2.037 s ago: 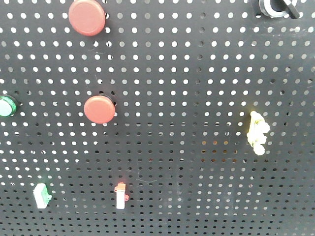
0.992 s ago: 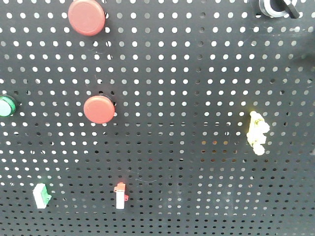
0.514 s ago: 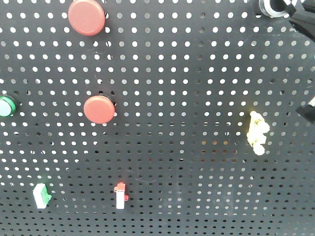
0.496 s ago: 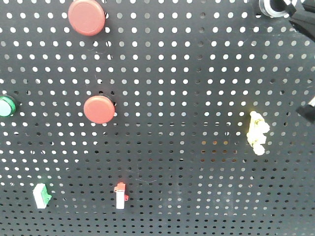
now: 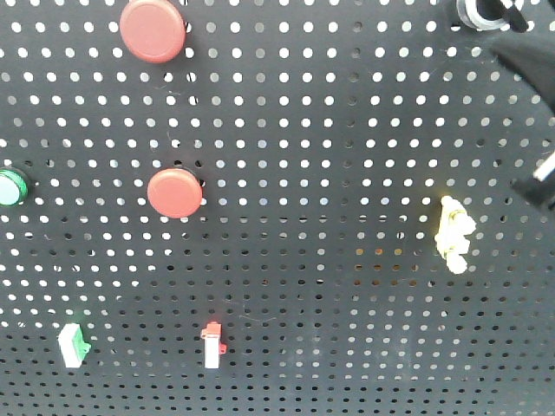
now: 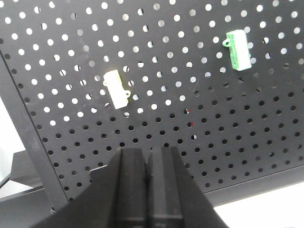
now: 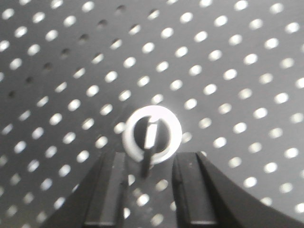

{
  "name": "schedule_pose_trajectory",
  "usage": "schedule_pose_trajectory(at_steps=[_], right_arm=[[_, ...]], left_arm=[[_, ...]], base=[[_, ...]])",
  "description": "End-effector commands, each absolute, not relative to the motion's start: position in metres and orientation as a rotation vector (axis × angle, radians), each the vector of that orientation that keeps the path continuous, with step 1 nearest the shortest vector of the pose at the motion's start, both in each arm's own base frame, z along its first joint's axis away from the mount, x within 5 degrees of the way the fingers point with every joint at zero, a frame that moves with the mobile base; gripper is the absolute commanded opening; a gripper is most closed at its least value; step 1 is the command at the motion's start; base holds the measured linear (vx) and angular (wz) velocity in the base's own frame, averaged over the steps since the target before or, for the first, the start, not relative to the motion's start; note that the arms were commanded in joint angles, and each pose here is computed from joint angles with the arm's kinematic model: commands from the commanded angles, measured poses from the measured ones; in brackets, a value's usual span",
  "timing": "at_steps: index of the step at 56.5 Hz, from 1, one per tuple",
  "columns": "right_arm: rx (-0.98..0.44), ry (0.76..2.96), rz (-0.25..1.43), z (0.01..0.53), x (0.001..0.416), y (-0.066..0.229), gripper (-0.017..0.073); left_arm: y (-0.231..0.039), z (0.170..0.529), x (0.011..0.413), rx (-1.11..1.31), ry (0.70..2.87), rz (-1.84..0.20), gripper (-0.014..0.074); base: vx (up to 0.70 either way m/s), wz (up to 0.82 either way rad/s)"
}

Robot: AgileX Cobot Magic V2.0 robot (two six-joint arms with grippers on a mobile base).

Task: Rotate knob clockwise with right arm
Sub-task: 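Align the open right gripper over the knob's black bar handle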

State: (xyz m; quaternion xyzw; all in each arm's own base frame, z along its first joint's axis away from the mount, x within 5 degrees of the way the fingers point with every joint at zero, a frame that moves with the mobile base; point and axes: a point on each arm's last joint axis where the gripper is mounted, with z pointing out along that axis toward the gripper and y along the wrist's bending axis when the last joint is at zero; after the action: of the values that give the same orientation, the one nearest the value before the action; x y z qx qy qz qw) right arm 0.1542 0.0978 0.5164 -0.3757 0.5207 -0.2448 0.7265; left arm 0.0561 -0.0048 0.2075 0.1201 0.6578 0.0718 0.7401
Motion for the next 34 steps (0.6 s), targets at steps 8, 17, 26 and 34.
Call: schedule_pose_trajectory(at_steps=[8, 17, 26, 34], right_arm=[[-0.815, 1.067, -0.564, 0.527, 0.156, 0.104, 0.0274], [-0.818, 1.084, -0.567, 0.524, 0.161, 0.107, 0.0274], [-0.802, 1.094, -0.596, 0.524, 0.163, 0.106, 0.0255], [-0.775, 1.147, -0.630, 0.522, 0.164, 0.101, 0.0164]], left_arm=[[-0.005, 0.204, 0.055, 0.254, 1.382, 0.144, -0.0006], [-0.005, 0.204, 0.055, 0.254, 1.382, 0.144, -0.0006], [-0.005, 0.204, 0.055, 0.254, 1.382, 0.144, -0.0006], [-0.005, 0.204, 0.055, 0.254, 1.382, 0.144, -0.0006]], base=[[0.00, 0.00], [0.00, 0.00], [0.00, 0.00], [0.00, 0.00]])
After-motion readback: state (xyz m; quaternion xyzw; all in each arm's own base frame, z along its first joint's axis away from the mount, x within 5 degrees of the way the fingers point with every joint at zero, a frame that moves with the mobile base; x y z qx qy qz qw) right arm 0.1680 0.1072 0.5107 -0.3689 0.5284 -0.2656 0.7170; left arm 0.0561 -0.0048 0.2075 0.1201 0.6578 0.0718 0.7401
